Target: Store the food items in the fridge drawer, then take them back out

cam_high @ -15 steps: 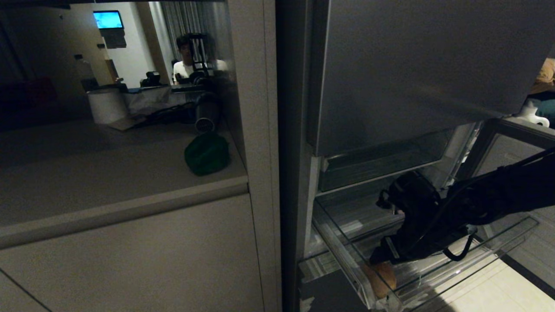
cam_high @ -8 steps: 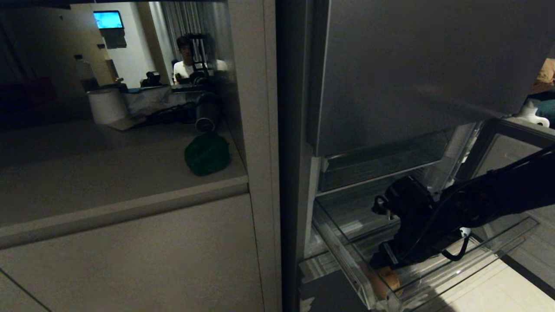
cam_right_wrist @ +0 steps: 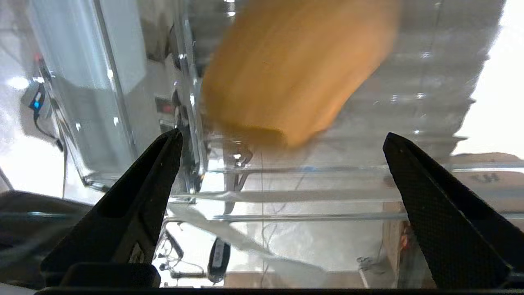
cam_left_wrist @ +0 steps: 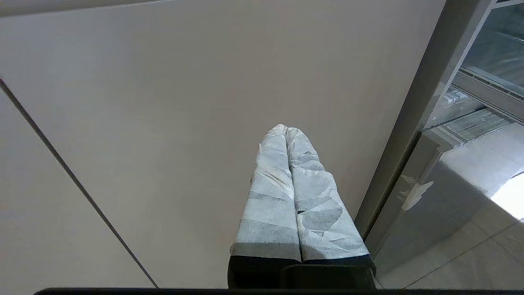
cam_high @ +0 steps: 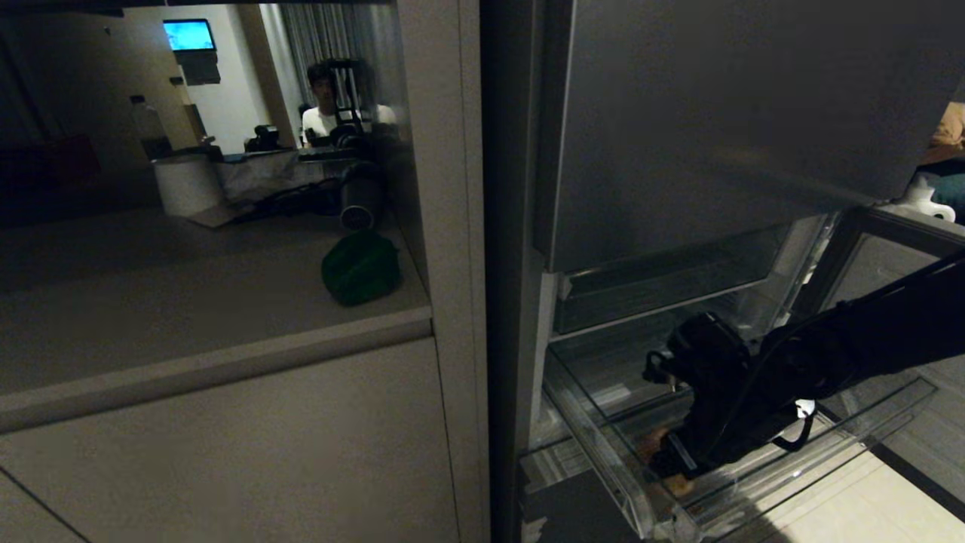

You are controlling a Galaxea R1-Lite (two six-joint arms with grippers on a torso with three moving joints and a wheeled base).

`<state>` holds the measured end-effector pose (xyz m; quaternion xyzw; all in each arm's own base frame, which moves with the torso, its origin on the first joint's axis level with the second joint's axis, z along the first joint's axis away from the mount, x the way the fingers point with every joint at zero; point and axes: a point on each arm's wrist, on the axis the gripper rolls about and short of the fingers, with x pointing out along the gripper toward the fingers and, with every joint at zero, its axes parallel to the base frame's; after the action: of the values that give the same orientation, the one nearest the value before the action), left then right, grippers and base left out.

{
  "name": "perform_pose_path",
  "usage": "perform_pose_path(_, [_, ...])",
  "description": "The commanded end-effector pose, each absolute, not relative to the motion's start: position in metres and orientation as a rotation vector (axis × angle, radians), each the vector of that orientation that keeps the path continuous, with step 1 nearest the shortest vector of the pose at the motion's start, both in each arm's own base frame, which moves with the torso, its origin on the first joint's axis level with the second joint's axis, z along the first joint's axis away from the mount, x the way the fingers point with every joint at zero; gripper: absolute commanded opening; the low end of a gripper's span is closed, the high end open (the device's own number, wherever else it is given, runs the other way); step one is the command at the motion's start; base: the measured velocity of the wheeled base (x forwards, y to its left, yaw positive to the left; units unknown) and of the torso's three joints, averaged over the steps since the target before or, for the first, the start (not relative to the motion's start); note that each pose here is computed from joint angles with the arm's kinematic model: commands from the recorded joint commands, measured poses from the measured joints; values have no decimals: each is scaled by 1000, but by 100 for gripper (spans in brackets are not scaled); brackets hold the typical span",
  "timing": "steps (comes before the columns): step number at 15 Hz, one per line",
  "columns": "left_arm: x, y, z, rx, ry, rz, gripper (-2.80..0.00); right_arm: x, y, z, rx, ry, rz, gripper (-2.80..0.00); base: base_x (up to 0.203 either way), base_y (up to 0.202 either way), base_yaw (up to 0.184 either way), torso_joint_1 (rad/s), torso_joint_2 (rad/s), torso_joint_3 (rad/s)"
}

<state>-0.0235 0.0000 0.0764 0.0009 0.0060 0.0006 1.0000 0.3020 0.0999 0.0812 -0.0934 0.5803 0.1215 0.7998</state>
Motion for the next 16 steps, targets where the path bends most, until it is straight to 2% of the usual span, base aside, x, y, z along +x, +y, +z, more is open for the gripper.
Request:
perform_pose_path(1, [-24,0,76,2,12,2,-280,303,101,82,-203,1238,266,0,0,0,0,0,0,0])
perform_pose_path(16, [-24,0,76,2,12,2,-280,334,106,91,-191,1165,260,0,0,0,0,0,0,0])
